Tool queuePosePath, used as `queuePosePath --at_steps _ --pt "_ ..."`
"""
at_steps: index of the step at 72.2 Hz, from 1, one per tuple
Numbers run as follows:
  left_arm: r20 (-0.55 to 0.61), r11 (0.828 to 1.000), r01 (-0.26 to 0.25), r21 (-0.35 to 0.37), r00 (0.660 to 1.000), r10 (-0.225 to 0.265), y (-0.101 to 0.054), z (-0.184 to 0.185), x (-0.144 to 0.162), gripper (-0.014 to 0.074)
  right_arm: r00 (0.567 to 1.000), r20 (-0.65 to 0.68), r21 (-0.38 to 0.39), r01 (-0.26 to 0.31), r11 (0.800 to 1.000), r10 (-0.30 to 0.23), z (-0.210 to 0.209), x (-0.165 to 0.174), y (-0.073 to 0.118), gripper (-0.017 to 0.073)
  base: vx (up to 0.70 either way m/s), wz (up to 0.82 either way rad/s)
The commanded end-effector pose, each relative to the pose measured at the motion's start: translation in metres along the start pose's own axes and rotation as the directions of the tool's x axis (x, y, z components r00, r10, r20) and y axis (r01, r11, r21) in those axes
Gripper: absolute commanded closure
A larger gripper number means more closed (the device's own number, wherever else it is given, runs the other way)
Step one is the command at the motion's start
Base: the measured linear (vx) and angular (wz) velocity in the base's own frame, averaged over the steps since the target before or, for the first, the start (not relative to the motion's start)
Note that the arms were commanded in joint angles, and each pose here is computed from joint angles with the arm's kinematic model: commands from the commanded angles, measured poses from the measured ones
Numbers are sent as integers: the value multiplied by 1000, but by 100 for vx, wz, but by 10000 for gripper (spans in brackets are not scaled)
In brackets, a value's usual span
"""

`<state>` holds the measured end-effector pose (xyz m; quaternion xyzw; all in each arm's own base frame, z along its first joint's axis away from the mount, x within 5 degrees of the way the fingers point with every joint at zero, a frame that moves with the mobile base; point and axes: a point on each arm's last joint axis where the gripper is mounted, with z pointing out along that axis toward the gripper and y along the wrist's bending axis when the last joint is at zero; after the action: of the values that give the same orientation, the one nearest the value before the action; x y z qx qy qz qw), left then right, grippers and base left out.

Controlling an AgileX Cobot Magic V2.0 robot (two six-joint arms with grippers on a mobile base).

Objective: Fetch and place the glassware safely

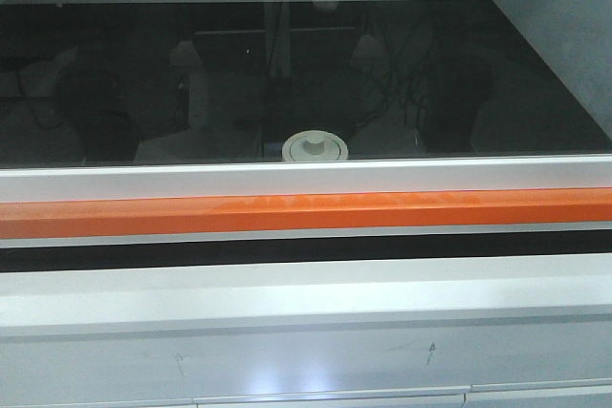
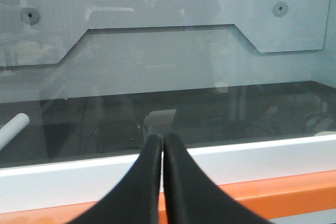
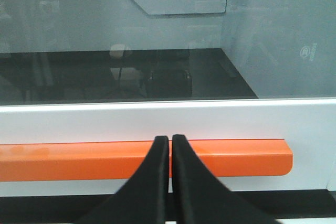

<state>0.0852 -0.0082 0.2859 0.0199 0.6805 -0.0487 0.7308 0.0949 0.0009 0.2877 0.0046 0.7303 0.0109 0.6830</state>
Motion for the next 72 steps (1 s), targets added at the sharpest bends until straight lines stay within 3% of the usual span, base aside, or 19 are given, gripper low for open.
queuePosePath --at_steps 1,9,24,43,50,57,67,72 --pt "116 1000 7 6 993 -8 -1 1 -19 601 994 105 1 7 1000 -7 1 -18 0 567 0 0" --pt "113 1000 8 6 994 -9 -1 1 -19 601 994 110 -4 9 1000 -9 1 -19 1 567 0 0" --pt "8 1000 6 1 1000 -6 0 13 -8 601 995 83 -115 72 991 -62 14 -15 14 567 0 0" --pt "-154 1000 6 -6 988 -7 1 33 17 601 999 -24 -129 40 991 -43 50 0 19 567 0 0" --pt "-157 1000 12 -7 988 -13 1 34 32 601 997 -59 -128 35 991 -43 58 6 20 566 0 0" --pt "-122 999 34 -8 992 -34 1 33 37 601 998 -57 -123 3 992 -10 59 20 19 564 0 0" --pt "-142 999 34 -10 989 -35 1 34 41 601 995 -10 -119 -102 988 101 51 43 17 561 0 0" --pt "-163 999 33 -11 986 -35 2 36 44 601 993 14 -134 -110 985 113 49 47 18 561 0 0"
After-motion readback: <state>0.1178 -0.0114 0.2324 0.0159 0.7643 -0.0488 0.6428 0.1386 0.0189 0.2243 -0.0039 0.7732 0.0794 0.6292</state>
